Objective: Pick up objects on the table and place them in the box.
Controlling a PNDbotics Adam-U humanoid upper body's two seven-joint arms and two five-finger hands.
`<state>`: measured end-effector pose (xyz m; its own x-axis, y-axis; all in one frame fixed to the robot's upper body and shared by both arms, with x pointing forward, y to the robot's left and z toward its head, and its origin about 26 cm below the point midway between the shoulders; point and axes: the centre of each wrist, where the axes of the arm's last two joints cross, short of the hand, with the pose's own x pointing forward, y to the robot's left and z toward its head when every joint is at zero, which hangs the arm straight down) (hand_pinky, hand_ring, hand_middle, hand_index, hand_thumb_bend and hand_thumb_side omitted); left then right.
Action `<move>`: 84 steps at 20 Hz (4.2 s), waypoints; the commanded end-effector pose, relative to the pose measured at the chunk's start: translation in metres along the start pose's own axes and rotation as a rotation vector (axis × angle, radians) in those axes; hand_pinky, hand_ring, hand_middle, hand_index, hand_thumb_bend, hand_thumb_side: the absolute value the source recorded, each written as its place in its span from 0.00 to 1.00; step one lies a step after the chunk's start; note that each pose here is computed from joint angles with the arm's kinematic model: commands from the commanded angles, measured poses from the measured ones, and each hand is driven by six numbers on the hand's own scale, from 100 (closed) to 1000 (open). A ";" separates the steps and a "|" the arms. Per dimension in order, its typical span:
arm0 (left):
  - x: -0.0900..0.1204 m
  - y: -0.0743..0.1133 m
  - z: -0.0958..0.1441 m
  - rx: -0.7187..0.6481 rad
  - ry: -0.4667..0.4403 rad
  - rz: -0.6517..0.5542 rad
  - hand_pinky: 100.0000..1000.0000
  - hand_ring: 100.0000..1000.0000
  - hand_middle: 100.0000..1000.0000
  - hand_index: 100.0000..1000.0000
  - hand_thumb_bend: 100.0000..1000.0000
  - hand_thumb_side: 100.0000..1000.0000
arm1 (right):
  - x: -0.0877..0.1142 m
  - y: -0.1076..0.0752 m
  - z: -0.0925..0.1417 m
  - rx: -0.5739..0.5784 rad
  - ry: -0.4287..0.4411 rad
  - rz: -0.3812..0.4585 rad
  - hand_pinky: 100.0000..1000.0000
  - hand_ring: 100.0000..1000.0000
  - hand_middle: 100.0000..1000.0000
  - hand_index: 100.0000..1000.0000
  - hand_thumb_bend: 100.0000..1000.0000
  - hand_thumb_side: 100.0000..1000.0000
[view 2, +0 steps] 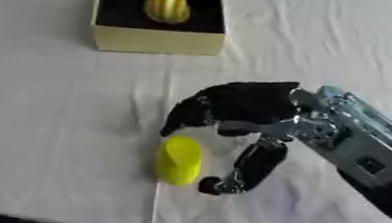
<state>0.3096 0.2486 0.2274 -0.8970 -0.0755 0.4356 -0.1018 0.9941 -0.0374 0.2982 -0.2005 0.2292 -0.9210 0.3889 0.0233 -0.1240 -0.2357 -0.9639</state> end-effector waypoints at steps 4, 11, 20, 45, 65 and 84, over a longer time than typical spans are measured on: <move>0.005 -0.001 -0.005 -0.008 -0.027 0.009 0.83 0.87 0.74 0.82 0.00 0.74 | 0.003 -0.003 -0.001 0.012 0.033 0.008 0.87 0.78 0.81 0.89 0.29 0.28; 0.005 -0.003 -0.005 -0.011 -0.024 0.016 0.83 0.88 0.74 0.82 0.00 0.74 | -0.004 0.004 -0.008 0.003 0.053 -0.020 0.86 0.77 0.78 0.86 0.25 0.23; 0.005 -0.003 -0.004 -0.014 -0.019 0.021 0.83 0.88 0.75 0.82 0.01 0.74 | -0.009 0.009 -0.013 -0.073 0.087 -0.072 0.81 0.62 0.52 0.61 0.05 0.00; 0.007 0.001 -0.011 0.001 -0.050 -0.004 0.83 0.88 0.75 0.82 0.00 0.73 | -0.013 -0.145 0.015 -0.632 0.187 0.004 0.80 0.54 0.45 0.53 0.00 0.00; 0.010 -0.009 -0.017 -0.031 -0.064 0.042 0.83 0.88 0.75 0.82 0.00 0.74 | -0.162 -0.109 -0.047 -0.583 0.519 -0.070 0.82 0.56 0.47 0.55 0.00 0.00; 0.009 -0.011 -0.014 -0.050 -0.042 0.049 0.83 0.89 0.75 0.82 0.00 0.74 | -0.160 -0.119 -0.040 -0.596 0.630 0.136 0.87 0.82 0.83 0.91 0.37 0.30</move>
<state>0.3120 0.2392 0.2386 -0.9085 -0.0359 0.4164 -0.0485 0.9986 -0.0197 0.4800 -0.1929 0.3084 -0.5281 0.8479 -0.0475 0.2887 0.1266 -0.9490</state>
